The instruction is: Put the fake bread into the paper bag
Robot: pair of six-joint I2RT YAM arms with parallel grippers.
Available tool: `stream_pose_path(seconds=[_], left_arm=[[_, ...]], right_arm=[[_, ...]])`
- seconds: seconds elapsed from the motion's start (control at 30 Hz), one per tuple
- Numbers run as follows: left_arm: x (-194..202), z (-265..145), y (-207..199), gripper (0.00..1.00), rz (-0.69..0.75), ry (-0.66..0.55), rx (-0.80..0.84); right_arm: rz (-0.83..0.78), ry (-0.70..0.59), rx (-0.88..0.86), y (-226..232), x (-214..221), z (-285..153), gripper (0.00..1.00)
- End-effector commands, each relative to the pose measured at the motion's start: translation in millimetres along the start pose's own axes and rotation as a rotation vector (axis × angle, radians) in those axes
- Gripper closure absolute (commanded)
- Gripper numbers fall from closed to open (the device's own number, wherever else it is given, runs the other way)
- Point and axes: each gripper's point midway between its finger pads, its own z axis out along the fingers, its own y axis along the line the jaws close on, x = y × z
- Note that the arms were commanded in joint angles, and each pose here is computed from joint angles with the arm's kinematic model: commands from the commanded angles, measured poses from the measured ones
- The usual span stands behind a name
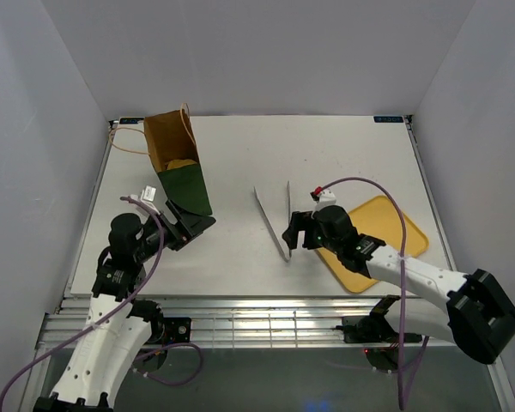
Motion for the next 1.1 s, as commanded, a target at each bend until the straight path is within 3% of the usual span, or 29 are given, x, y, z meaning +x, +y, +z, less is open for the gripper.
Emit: stream_pose_path(seconds=[0.0,0.23,0.43,0.6,0.63,0.87,1.07], left_arm=[[8,-10,-28,0.02,0.052,-0.01,0.192],[23,-28,-41,0.02,0.083,-0.061,0.393],[38,-48,-48,0.02,0.106,-0.081,0.535],[49,-64,-49,0.02,0.126,-0.117,0.623],[56,-64,-48,0.02,0.132,-0.071,0.627],[74,-56,-32,0.02,0.087,0.026,0.611],[84,-45,-12,0.02,0.032,0.057,0.657]], right_arm=[[-0.001,-0.136,-0.105,10,-12,-16,0.1],[0.061,-0.324,-0.158,-7,-3,-57,0.1],[0.168,-0.422,-0.234,-24,33,-67,0.1],[0.249,-0.387,-0.308,-23,59,-63,0.1],[0.255,-0.409,-0.336,-19,56,-64,0.1],[0.309,-0.21,-0.23,-36,100,-54,0.1],[0.357,-0.198,-0.279,-30,106,-50,0.1]])
